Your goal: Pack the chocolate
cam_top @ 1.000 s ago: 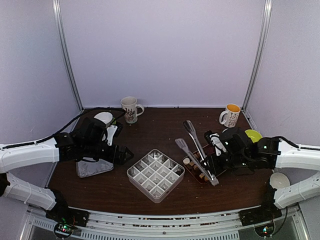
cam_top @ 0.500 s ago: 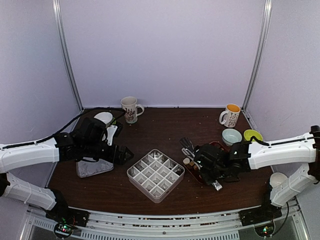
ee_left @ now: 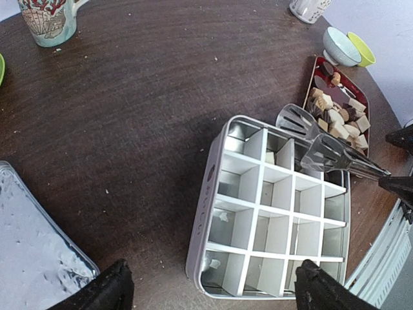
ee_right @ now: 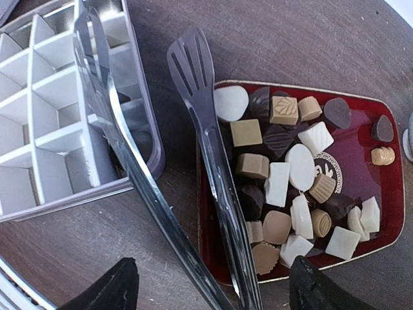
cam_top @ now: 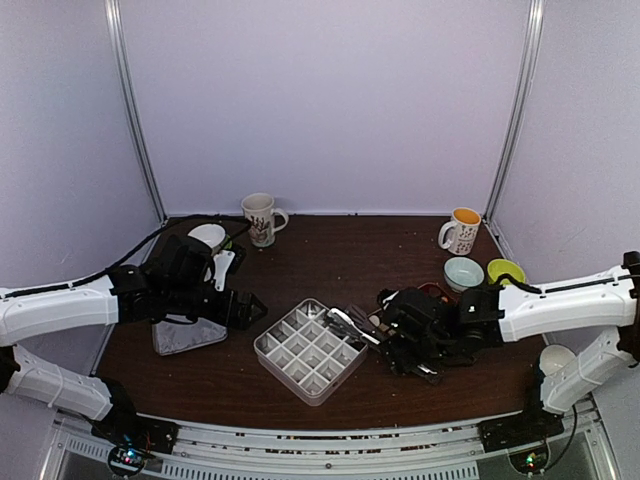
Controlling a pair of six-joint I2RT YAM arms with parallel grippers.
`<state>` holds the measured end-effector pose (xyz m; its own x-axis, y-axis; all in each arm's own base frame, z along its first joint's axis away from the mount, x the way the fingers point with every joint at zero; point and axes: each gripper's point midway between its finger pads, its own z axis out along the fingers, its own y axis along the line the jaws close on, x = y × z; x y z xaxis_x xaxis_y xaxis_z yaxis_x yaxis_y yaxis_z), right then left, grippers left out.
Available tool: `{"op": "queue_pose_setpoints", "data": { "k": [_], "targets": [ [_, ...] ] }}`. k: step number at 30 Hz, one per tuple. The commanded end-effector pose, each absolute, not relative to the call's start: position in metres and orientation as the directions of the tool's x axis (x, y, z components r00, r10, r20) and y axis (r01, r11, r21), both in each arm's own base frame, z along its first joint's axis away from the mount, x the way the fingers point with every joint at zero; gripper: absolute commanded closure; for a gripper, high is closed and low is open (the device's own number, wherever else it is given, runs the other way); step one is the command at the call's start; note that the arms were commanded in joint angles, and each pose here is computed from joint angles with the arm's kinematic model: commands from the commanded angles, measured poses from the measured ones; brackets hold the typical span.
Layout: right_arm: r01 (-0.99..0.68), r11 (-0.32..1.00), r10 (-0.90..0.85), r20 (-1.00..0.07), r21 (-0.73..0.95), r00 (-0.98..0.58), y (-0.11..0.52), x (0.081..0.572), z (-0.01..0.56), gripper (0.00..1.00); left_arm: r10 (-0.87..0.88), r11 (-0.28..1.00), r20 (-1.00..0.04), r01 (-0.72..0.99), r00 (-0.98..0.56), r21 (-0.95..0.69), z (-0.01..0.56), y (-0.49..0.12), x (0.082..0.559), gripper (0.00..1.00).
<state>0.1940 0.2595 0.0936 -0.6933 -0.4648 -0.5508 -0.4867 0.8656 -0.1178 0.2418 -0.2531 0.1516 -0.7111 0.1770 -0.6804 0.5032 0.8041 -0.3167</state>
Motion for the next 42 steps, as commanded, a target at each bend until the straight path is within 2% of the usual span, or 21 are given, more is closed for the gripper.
{"op": "queue_pose_setpoints", "data": {
  "k": [1, 7, 10, 16, 20, 27, 34, 42],
  "targets": [
    [-0.482, 0.874, -0.418, -0.592, -0.056, -0.689, 0.259, 0.193, 0.103, 0.19, 0.139, 0.798, -0.715, 0.505, -0.686, -0.330, 0.165, -0.256, 0.248, 0.11],
    [-0.529, 0.845, -0.396, -0.581, 0.073, -0.711, 0.256, 0.188, 0.097, 0.23, 0.141, 0.795, -0.711, 0.506, -0.689, -0.334, 0.164, -0.258, 0.248, 0.10],
    [-0.574, 0.817, -0.439, -0.580, 0.061, -0.686, 0.255, 0.186, 0.092, 0.24, 0.144, 0.796, -0.701, 0.502, -0.699, -0.337, 0.160, -0.259, 0.248, 0.10],
    [-0.636, 0.769, -0.515, -0.529, 0.062, -0.674, 0.264, 0.189, 0.076, 0.38, 0.193, 0.790, -0.656, 0.512, -0.729, -0.337, 0.141, -0.271, 0.251, 0.11],
    [-0.664, 0.745, -0.543, -0.515, 0.069, -0.663, 0.270, 0.190, 0.071, 0.50, 0.250, 0.785, -0.621, 0.531, -0.743, -0.320, 0.128, -0.277, 0.252, 0.15],
    [-0.699, 0.709, -0.568, -0.511, 0.094, -0.645, 0.279, 0.196, 0.067, 0.63, 0.263, 0.787, -0.620, 0.536, -0.739, -0.305, 0.127, -0.277, 0.253, 0.15],
    [-0.727, 0.674, -0.565, -0.542, 0.131, -0.622, 0.288, 0.198, 0.080, 0.98, 0.246, 0.773, -0.638, 0.545, -0.730, -0.326, 0.143, -0.280, 0.252, 0.15],
    [-0.705, 0.687, -0.469, -0.636, 0.173, -0.613, 0.289, 0.201, 0.119, 1.00, 0.160, 0.696, -0.716, 0.592, -0.679, -0.407, 0.198, -0.305, 0.243, 0.15]
  ]
}}
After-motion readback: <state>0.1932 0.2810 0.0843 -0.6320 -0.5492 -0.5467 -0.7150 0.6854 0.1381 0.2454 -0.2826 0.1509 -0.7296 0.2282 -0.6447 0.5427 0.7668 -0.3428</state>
